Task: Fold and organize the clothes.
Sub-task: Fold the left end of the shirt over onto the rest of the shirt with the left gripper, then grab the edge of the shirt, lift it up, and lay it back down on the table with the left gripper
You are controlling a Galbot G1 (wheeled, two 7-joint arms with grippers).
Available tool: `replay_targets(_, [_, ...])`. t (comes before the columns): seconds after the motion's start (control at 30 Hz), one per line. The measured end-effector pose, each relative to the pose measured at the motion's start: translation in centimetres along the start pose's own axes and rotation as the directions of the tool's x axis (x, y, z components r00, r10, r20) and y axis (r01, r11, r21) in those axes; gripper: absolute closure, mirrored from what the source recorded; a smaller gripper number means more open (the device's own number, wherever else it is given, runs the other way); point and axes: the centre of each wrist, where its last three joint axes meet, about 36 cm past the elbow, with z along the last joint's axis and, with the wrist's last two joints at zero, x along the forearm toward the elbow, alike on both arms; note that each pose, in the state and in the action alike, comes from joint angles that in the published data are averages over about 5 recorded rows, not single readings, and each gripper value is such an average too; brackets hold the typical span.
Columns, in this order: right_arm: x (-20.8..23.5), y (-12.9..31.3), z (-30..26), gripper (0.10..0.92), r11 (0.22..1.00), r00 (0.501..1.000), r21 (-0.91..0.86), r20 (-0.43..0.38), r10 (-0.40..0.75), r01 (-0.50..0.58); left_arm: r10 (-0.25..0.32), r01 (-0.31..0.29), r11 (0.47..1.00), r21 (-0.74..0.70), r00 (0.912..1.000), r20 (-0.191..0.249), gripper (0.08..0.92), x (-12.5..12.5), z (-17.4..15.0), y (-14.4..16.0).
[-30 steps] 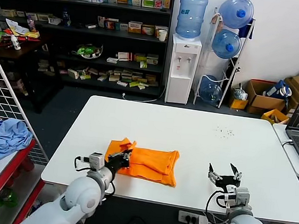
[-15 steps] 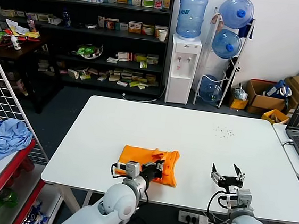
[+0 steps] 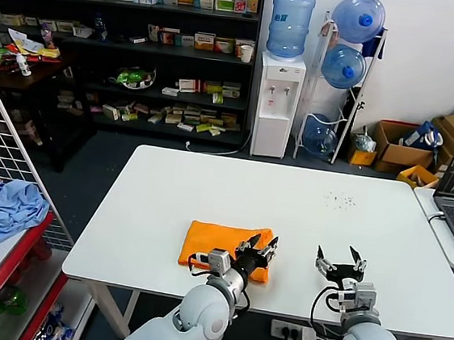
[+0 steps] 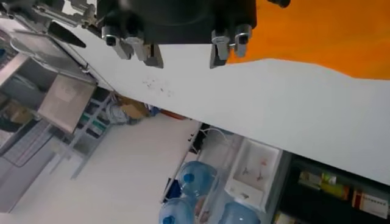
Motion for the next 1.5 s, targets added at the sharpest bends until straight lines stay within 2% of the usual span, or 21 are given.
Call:
replay_targets(0.17, [0.2,-0.1,0.1,0.200,1.000,1.000,0.013,-0.003,-0.007,0.007,-0.015,0.015,0.999,-0.040,0.9998,0.013,0.233,1.5,-0.1,2.0])
replay_targets(0.27, [0.3,-0.1,0.2,0.200,1.000,1.000,0.023,-0.006,-0.016,0.017,-0.035,0.035,0.997,-0.074,0.9994,0.010,0.187,2.7,-0.6,4.2])
replay_targets(0.4, [0.4,0.0,0.5,0.200,0.999,0.999,0.035,-0.010,-0.035,0.036,-0.060,0.058,0.991,-0.124,0.9982,-0.008,0.177,4.4,-1.8,7.7])
replay_targets(0.57, [0.5,-0.1,1.0,0.200,0.997,0.998,0.043,-0.023,-0.059,0.060,-0.091,0.081,0.982,-0.169,0.9944,-0.054,0.177,6.0,-4.1,12.1])
replay_targets(0.8, [0.6,-0.7,1.5,0.200,0.996,0.996,0.050,-0.035,-0.078,0.080,-0.126,0.101,0.982,-0.162,0.9808,-0.149,0.177,6.9,-7.1,16.9])
replay_targets(1.1, [0.8,-1.5,1.8,0.200,0.994,0.995,0.053,-0.042,-0.092,0.094,-0.114,0.089,0.991,-0.103,0.9545,-0.276,0.177,6.7,-8.3,21.0])
replay_targets(1.27, [0.7,-1.6,1.8,0.200,0.994,0.994,0.053,-0.044,-0.097,0.100,-0.096,0.081,0.995,-0.061,0.9456,-0.311,0.177,6.1,-8.3,22.2])
replay_targets(1.5, [0.7,-1.8,1.9,0.200,0.993,0.994,0.054,-0.047,-0.101,0.104,-0.065,0.068,0.998,-0.004,0.9421,-0.329,0.177,4.8,-8.2,22.6])
